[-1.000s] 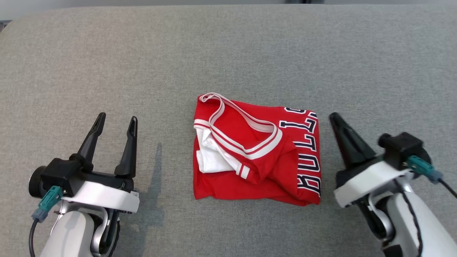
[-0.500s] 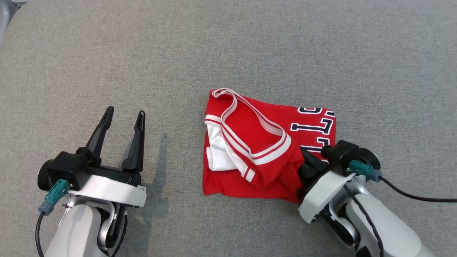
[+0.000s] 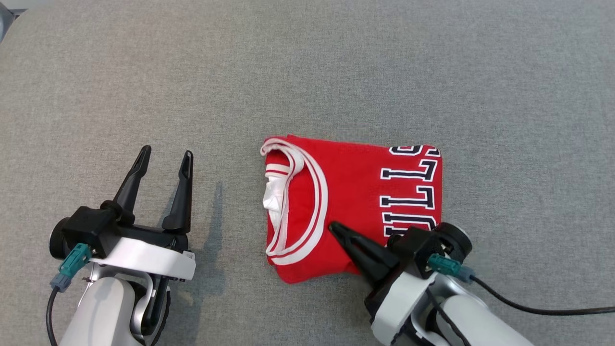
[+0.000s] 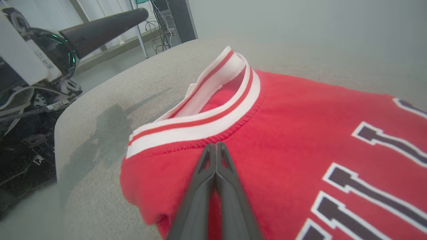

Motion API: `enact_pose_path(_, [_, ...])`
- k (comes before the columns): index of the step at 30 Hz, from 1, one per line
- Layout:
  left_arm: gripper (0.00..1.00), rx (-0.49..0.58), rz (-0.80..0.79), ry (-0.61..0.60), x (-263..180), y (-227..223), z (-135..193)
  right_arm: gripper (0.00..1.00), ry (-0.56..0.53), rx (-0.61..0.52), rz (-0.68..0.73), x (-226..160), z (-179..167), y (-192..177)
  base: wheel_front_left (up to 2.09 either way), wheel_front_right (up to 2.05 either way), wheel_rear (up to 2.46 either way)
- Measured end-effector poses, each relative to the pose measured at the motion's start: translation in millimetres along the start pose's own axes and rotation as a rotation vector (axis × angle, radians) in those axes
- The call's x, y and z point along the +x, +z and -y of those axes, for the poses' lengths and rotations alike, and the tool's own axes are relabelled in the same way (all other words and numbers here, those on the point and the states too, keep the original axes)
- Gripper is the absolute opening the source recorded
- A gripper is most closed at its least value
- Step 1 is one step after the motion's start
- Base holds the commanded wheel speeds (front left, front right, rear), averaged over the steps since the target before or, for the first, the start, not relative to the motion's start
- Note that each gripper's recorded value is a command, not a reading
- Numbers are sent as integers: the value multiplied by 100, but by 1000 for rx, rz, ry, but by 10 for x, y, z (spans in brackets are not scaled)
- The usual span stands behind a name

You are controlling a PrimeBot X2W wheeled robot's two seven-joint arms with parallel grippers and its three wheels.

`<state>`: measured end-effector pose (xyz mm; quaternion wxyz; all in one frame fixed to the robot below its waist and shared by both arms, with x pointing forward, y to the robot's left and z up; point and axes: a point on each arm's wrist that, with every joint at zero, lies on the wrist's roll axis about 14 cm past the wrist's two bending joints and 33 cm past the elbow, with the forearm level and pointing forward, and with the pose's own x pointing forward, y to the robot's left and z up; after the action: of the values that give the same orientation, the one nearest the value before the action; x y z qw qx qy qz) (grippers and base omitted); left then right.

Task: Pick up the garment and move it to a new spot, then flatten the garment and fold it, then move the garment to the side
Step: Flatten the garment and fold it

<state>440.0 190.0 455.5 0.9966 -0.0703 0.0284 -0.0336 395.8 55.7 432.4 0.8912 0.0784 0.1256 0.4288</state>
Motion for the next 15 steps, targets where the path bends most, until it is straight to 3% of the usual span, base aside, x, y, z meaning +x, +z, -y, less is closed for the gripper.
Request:
enact_pose_path(7, [100, -2, 3, 1, -22, 17, 2, 0, -2, 34, -59, -38, -75, -186, 0, 0, 0])
enact_pose_path(15, [100, 6, 32, 23, -94, 131, -35, 0, -252, 40, 119, -306, 579, 242, 0, 0, 0])
